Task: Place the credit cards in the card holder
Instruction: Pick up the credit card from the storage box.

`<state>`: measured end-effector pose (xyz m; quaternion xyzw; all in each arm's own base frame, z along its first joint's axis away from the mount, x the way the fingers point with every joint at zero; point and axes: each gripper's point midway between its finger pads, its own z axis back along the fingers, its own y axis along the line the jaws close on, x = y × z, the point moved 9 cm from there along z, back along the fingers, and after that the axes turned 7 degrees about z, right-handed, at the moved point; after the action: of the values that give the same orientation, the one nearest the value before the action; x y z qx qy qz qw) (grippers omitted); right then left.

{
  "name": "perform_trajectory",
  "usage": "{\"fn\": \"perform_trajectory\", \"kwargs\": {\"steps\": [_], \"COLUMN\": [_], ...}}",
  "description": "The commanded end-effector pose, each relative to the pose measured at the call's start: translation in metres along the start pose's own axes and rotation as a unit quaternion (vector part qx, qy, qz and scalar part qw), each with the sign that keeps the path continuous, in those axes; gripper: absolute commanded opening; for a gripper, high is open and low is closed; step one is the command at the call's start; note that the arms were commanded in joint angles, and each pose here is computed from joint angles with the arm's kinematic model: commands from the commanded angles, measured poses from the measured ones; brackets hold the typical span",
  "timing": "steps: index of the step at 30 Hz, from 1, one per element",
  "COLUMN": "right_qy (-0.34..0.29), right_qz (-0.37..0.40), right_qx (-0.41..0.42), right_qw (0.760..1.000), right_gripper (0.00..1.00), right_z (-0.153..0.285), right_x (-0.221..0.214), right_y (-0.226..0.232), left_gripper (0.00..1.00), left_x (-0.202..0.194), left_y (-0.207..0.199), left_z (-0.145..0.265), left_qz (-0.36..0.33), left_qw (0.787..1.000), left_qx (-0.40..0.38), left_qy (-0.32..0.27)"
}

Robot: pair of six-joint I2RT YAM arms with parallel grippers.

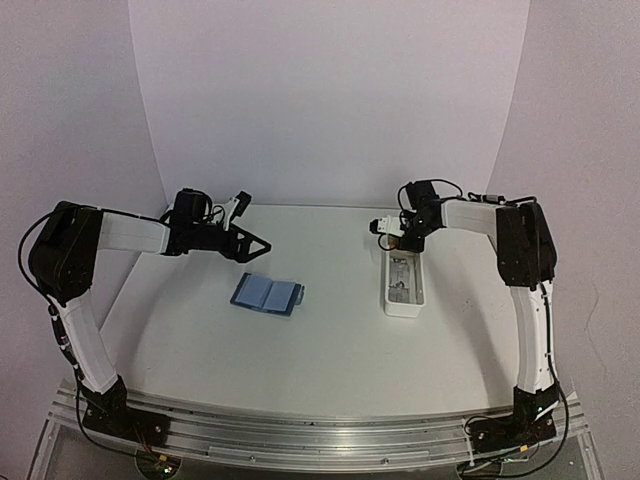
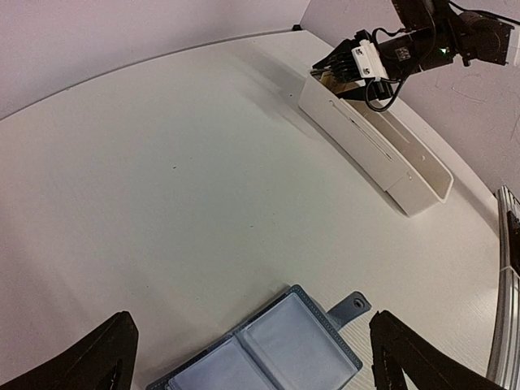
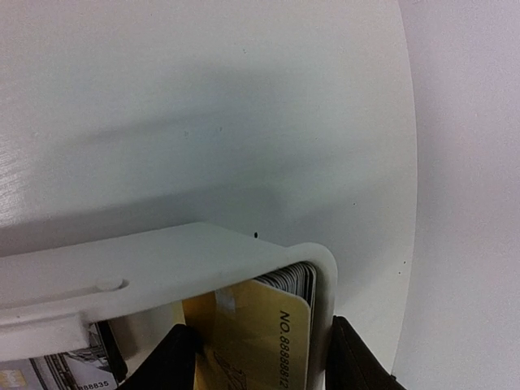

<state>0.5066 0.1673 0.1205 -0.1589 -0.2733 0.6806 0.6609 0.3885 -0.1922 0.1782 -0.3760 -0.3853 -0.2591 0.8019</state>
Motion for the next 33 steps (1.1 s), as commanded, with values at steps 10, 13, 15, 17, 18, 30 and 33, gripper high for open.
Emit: {"fn": "perform_trajectory", "kwargs": {"steps": [10, 13, 15, 17, 18, 30, 33], "right_qy": [-0.01, -0.01, -0.008, -0.008, -0.008, -0.016, -0.013], "right_qz": [-0.019, -0.018, -0.017, -0.017, -0.017, -0.017, -0.016], "right_qx": [-0.034, -0.04, -0.04, -0.04, -0.04, -0.032, -0.027], "right_qw": [0.999, 0.999, 0.999, 0.999, 0.999, 0.999, 0.999], "right_gripper": [0.5, 0.49, 0.48, 0.45, 0.44, 0.33, 0.26], "right_z": [0.033, 0.038, 0.039, 0.039, 0.039, 0.046, 0.045], "right_x": [0.006, 0.006, 0.005, 0.006, 0.005, 0.006, 0.005], "right_y": [-0.026, -0.029, -0.029, -0.028, -0.029, -0.024, -0.02], "left_gripper": [0.99, 0.99, 0.99, 0.99, 0.99, 0.99, 0.99], "left_x": [0.004, 0.004, 0.004, 0.004, 0.004, 0.003, 0.002], "left_y": [-0.002, -0.002, -0.002, -0.002, -0.002, -0.001, -0.001], "left_z": [0.003, 0.003, 0.003, 0.003, 0.003, 0.003, 0.002], "left_qz": [-0.01, -0.01, -0.01, -0.009, -0.009, -0.008, -0.009], "left_qw": [1.0, 1.0, 1.0, 1.0, 1.0, 1.0, 1.0], "left_qx": [-0.007, -0.007, -0.007, -0.008, -0.008, -0.007, -0.009], "left_qy": [-0.01, -0.01, -0.01, -0.01, -0.011, -0.008, -0.009]}}
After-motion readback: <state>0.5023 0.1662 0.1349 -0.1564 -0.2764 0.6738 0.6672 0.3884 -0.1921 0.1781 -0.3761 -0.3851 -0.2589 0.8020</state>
